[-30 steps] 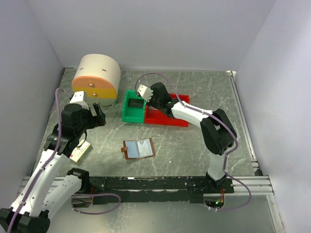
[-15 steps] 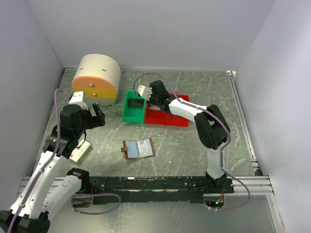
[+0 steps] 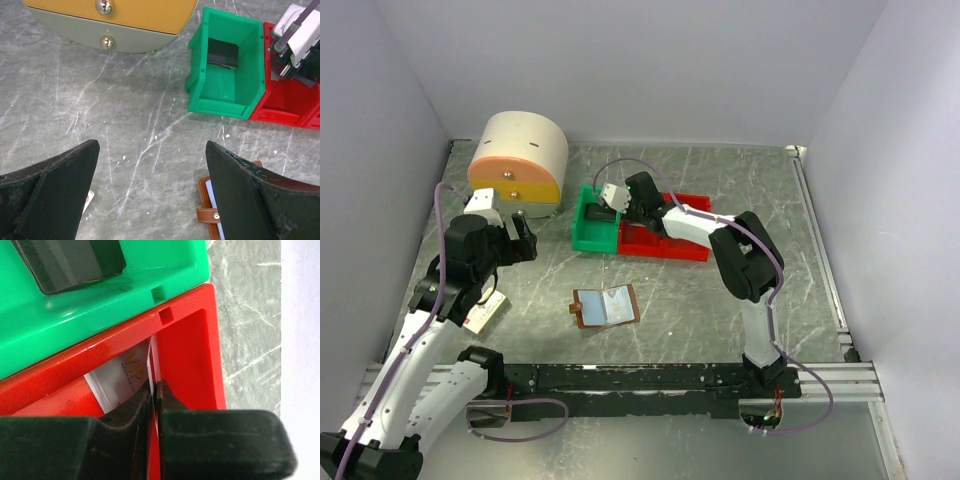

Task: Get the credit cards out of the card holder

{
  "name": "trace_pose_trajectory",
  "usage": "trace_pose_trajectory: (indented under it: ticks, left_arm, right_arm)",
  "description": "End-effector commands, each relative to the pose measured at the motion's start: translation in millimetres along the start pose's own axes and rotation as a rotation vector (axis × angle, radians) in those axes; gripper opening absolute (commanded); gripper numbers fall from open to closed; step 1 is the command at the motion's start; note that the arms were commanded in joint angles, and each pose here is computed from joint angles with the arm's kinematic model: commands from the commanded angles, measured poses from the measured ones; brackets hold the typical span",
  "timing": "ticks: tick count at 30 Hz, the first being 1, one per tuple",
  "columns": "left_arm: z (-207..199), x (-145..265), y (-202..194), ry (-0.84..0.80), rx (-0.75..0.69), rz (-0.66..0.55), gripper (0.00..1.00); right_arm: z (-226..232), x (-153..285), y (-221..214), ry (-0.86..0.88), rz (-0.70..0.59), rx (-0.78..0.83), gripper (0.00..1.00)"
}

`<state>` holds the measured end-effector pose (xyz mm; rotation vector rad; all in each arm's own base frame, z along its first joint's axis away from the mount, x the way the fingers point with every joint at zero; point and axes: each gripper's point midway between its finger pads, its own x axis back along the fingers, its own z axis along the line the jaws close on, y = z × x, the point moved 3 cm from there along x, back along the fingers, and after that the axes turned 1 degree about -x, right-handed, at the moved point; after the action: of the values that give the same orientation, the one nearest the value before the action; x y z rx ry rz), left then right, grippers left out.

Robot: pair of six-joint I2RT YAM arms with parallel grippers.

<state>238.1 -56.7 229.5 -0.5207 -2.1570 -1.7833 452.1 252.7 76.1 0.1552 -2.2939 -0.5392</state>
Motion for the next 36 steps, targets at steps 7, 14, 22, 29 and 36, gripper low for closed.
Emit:
trace_pose_trajectory:
  ticks: [7, 14, 22, 29, 36]
  left_arm:
    - [-3.6, -1.8, 5.5, -0.028, -0.015, -0.022, 1.00]
    - [-3.8, -2.3, 4.9, -0.031, -0.019, -0.018, 1.00]
    - [-6.1, -3.3, 4.1, -0.046, -0.024, -0.011, 1.00]
    - [-6.6, -4.2, 2.8, -0.050, -0.026, -0.006, 0.99]
    - [-6.7, -5.8, 1.3, -0.045, -0.024, 0.014, 1.00]
  right_arm:
    - [3.6, -2.4, -11.5, 0.030, 0.049, -0.012, 0.15]
    - [3.2, -0.2, -7.7, 0.039, 0.036, -0.040, 0.33]
    - [-0.3, 5.2, -6.5, 0.038, 0.028, -0.051, 0.45]
    - [-2.7, 9.5, -0.3, 0.044, 0.000, -0.073, 0.46]
    - [-5.5, 15.6, 10.1, 0.062, -0.054, -0.127, 0.46]
